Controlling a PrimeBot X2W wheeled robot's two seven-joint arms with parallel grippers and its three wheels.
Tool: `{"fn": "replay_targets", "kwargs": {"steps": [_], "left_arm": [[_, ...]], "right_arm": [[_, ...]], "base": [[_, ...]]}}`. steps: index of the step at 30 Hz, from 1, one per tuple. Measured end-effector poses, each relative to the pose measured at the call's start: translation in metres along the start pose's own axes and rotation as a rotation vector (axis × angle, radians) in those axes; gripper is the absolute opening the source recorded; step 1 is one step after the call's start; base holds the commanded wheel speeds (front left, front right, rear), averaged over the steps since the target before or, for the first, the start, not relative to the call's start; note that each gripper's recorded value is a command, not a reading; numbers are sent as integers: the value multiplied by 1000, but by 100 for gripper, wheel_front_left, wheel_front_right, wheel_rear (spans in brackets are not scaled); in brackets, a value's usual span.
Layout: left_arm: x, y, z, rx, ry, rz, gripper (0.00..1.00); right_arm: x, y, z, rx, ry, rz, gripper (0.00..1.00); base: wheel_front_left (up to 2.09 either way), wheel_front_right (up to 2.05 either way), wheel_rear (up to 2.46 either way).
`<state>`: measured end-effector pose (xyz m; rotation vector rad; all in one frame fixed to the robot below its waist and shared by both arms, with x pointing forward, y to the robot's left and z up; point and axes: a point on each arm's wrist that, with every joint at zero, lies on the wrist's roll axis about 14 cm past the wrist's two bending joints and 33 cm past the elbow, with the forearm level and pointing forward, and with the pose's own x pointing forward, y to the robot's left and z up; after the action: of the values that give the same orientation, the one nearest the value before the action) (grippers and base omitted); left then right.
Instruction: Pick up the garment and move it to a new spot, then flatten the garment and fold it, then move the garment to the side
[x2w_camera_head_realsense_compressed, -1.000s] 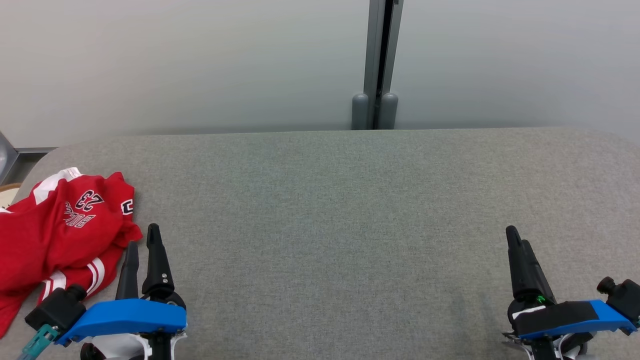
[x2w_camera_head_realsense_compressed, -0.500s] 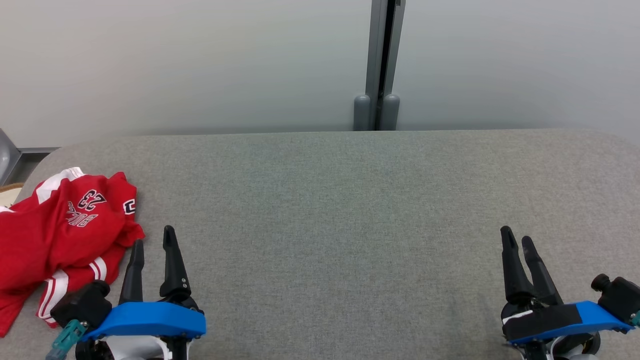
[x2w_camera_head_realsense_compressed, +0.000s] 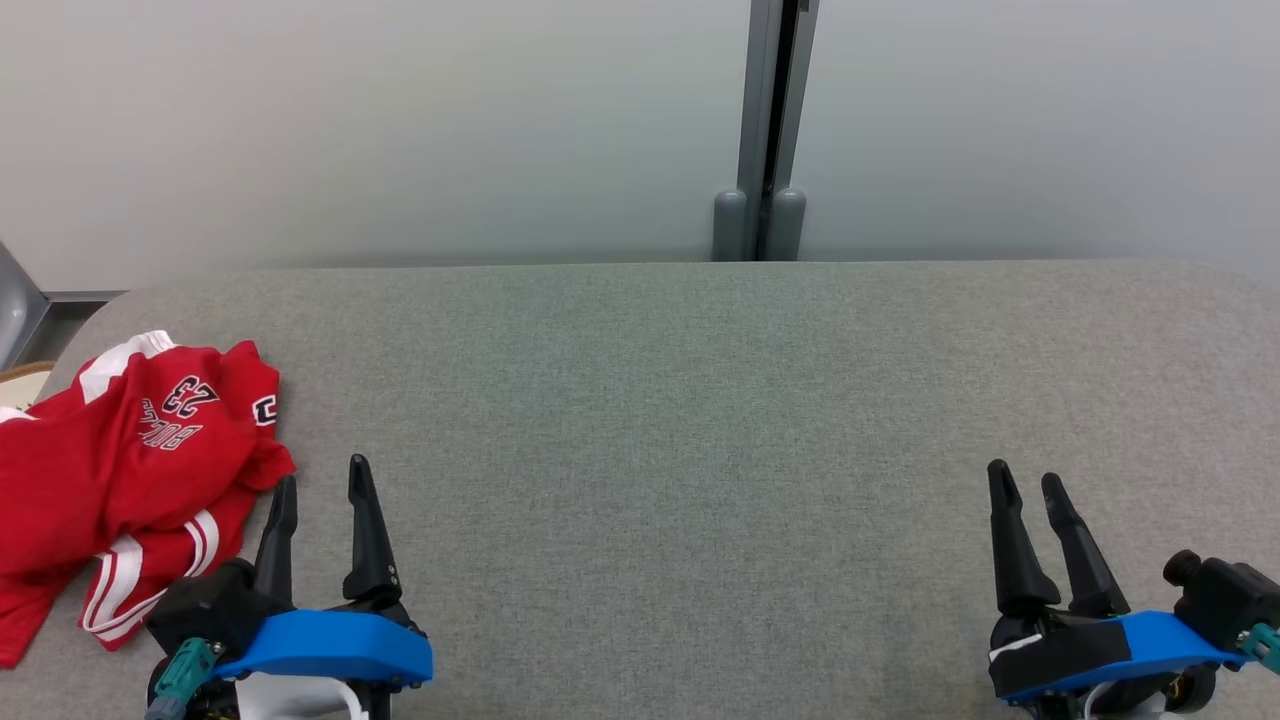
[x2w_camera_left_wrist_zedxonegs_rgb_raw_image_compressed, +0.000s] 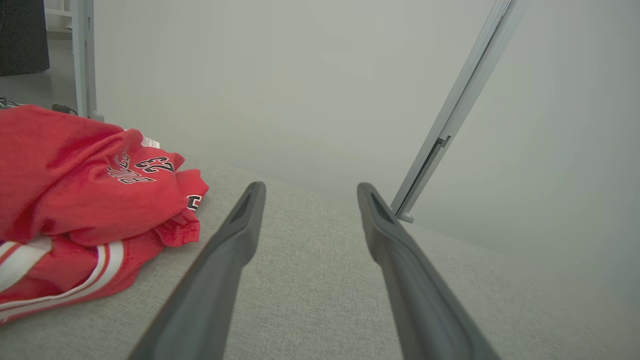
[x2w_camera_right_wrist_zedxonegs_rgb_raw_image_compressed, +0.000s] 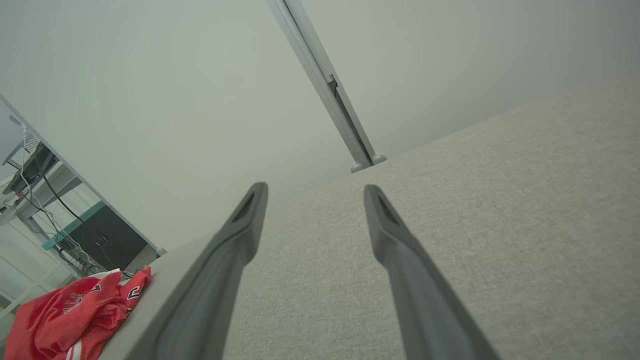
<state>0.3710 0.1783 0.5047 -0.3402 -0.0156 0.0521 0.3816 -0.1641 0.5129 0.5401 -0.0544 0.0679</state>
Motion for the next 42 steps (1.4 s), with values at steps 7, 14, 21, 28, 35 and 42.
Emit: {"fn": "replay_targets", "kwargs": {"steps": [7,14,21,28,35,42], "left_arm": [[-1,0,-2,67,-4,0,100],[-3,-3,-3,137,-10,-12,100],[-4,-4,-5,203,-17,-22,100],[-5,-7,-5,258,-28,-36,100],[-6,-9,-5,308,-39,-46,100],[-7,-10,-4,345,-53,-51,100]], "right_arm": [[1,4,-2,-84,3,21,100],[1,7,-2,-133,-2,35,100],[2,9,-5,-190,3,52,100],[2,12,-8,-246,7,69,100],[2,14,-10,-298,6,83,100],[2,16,-12,-346,8,98,100]], "base": [[0,0,0],[0,0,0],[0,0,0],[0,0,0],[0,0,0],[0,0,0]]}}
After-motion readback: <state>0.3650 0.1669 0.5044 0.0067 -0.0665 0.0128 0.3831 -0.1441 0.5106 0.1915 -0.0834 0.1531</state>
